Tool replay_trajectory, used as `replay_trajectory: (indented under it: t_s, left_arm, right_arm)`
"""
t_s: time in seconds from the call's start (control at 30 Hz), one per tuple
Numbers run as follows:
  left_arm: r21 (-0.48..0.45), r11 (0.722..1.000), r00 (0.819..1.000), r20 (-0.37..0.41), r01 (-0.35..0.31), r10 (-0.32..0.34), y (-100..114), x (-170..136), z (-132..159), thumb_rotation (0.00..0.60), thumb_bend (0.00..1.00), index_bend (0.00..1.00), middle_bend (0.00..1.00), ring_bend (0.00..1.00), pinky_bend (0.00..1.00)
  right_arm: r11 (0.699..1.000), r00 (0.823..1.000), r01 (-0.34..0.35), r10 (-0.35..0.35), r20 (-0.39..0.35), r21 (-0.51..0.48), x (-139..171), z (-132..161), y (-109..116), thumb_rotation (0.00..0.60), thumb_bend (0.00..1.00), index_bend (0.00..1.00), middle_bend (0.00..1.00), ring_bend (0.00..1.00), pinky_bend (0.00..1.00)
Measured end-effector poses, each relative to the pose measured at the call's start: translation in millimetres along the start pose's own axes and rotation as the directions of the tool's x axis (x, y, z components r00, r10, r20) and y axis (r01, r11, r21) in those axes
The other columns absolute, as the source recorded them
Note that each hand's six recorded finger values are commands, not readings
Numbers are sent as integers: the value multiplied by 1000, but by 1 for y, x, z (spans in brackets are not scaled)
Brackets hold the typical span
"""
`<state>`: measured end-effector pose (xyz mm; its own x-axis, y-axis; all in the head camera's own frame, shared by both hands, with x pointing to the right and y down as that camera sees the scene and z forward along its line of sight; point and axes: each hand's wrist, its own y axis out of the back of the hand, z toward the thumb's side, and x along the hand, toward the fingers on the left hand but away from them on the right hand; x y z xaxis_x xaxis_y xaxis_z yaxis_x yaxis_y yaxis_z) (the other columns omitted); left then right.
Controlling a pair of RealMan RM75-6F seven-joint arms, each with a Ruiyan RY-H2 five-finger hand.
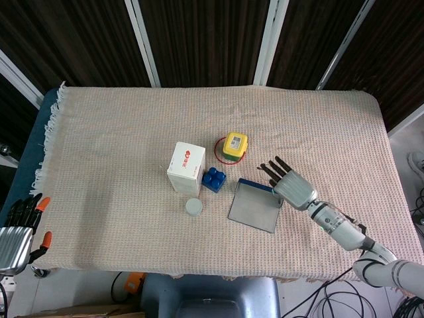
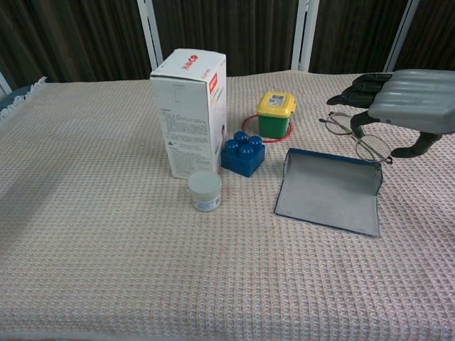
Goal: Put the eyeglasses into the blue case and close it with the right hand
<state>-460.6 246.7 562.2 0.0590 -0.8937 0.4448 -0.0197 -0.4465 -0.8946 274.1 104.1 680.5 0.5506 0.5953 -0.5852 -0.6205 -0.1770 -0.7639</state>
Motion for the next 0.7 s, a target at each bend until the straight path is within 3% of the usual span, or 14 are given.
replay_trajectory:
  t_s: [0.17,0.3,0.53,0.7]
  left_arm:
    - [-1,1000,1000,-1,-2,2,0,0,0,600,451,0,0,0,30]
    - [-1,1000,1000,-2,0,0,0,1,-1,600,450,0,0,0,30]
    - [-5,1000,1000,-3,3,-3,0,1,-1,600,450,0,0,0,30]
    - [-6,1000,1000,-1,5,-5,-1,1,-1,600,450,0,0,0,30]
  right_arm:
    - [995,994,57,-49,-102,78,0,21,13,600,402,613,0,0,0]
    - [983,979,116,-88,-185,145,-3,35,22,600,402,611,0,0,0]
    - [936,937,237,-150,-315,261,-17,46,35,600,402,579,0,0,0]
    - [916,909,280,-158,-385,285,-21,50,35,600,402,563,0,0,0]
